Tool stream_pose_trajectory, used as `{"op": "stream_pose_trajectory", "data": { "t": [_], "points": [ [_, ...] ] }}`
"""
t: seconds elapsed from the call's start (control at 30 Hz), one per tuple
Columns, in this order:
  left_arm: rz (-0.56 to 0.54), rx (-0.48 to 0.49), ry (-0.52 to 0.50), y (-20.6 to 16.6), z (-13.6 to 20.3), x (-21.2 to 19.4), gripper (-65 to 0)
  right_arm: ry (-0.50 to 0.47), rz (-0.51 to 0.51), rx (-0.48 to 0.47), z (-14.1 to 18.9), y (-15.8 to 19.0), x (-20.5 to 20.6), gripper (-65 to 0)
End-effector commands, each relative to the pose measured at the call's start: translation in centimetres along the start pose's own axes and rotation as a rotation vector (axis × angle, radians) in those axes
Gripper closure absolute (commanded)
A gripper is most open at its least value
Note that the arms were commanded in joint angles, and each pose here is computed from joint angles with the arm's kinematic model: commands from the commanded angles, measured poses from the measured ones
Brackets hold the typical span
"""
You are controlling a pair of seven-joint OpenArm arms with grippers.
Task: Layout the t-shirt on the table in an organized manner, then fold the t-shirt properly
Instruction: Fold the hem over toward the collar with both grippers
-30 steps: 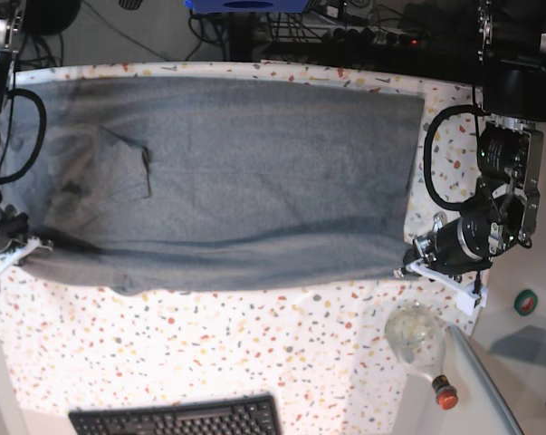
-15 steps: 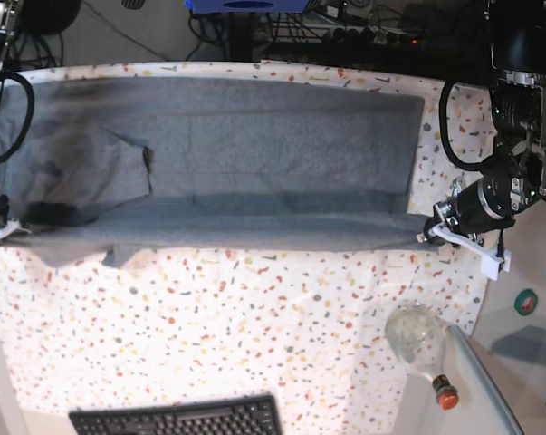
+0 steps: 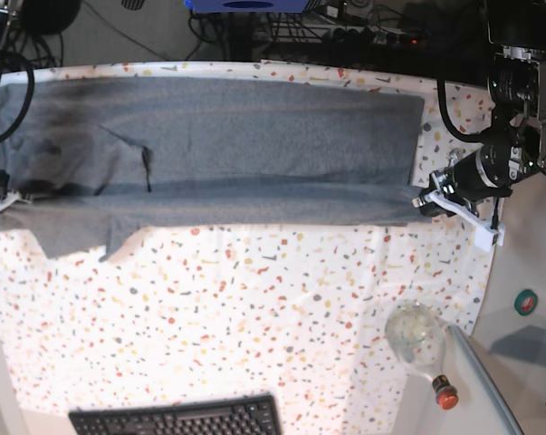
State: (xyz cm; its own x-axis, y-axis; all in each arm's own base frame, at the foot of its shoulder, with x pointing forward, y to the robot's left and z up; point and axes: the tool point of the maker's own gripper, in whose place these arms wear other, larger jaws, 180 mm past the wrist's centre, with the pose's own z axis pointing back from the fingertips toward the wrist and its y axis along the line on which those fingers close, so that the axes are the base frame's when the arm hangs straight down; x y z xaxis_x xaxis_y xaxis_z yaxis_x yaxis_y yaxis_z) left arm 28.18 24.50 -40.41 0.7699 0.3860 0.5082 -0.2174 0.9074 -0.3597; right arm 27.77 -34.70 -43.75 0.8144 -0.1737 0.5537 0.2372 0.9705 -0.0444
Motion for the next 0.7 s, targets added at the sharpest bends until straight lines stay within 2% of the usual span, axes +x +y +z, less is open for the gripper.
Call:
{"op": "stream_pose_trajectory", "data": {
  "t": [0.0, 0.17, 0.33, 0.6, 0.67],
  "points": [
    [-0.019, 0.0, -0.046, 0.1, 0.7, 1.6, 0.0, -0.051, 0.014, -0.025, 0.7, -1.1, 1.8, 0.0],
    [-0.017, 0.012, -0.019, 0.7, 0.7, 0.3, 0.0, -0.047, 0.021, -0.001, 1.1, 0.4, 0.5, 0.0],
    [-0.016, 0.017, -0.005, 1.0, 0.8, -0.4, 0.0, 0.005, 0.026, 0.015, 1.5, 1.4, -0.9, 0.0],
    [-0.027, 0.013, -0.017, 0.7, 1.0, 0.1, 0.0, 0.03, 0.029, 0.005, 1.5, 0.9, -1.7, 0.0],
    [-0.03, 0.01, -0.021, 0.5, 1.0, 0.2, 0.0, 0.025, -0.003, -0.019, 1.9, -0.4, -1.5, 0.0]
  ]
}}
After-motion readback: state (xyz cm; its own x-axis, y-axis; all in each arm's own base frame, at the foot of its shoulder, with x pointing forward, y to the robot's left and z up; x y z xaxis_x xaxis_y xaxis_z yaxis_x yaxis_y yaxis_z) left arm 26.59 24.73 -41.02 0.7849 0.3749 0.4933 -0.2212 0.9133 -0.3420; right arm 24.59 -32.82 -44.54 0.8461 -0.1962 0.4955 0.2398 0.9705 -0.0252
